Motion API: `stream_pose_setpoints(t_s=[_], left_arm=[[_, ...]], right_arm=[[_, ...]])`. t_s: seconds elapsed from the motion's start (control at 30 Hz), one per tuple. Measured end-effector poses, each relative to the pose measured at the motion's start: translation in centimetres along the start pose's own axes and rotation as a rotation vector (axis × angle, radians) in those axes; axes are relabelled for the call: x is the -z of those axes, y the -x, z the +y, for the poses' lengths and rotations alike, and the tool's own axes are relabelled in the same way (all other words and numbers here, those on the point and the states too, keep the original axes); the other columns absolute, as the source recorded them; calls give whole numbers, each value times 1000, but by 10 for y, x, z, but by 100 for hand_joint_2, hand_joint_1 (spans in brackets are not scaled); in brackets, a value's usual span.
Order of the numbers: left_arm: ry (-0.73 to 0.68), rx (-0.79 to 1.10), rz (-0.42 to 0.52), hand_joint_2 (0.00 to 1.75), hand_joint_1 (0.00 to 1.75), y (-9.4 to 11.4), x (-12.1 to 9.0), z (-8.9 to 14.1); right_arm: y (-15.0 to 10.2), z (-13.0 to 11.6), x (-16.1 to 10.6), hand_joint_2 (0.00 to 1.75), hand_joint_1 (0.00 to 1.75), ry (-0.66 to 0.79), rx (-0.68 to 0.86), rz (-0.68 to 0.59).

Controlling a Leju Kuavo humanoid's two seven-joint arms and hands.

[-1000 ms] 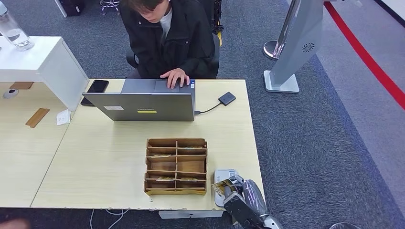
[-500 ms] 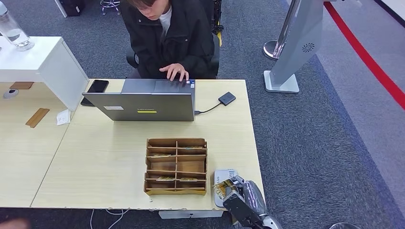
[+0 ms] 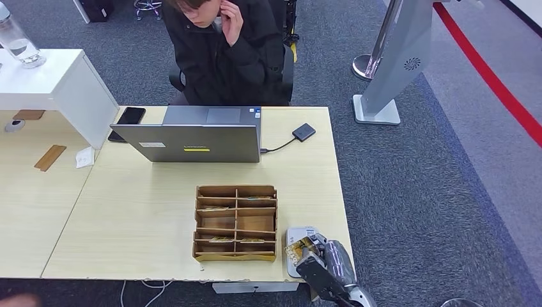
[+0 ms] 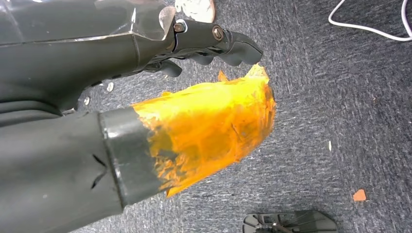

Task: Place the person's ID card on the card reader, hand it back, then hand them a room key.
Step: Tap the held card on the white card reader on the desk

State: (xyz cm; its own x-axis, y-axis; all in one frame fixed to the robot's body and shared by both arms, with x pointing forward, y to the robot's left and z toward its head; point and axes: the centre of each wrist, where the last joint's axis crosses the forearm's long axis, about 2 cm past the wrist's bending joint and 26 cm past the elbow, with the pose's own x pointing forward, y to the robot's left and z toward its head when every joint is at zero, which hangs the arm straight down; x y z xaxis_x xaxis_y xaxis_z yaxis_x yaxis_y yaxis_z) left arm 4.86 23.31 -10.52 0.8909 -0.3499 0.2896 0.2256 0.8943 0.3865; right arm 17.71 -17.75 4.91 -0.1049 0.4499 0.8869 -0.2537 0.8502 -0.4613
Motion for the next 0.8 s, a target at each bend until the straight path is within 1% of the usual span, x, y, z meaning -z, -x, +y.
stream_pose_setpoints(t_s=[0.2, 0.8], left_arm=[[2, 1, 0, 0, 0, 0, 0, 0], [2, 7, -3, 0, 0, 0, 0, 0]], right_arm=[[0, 2, 2, 175, 175, 1, -5, 4], [6, 8, 9, 175, 175, 22, -113, 36]])
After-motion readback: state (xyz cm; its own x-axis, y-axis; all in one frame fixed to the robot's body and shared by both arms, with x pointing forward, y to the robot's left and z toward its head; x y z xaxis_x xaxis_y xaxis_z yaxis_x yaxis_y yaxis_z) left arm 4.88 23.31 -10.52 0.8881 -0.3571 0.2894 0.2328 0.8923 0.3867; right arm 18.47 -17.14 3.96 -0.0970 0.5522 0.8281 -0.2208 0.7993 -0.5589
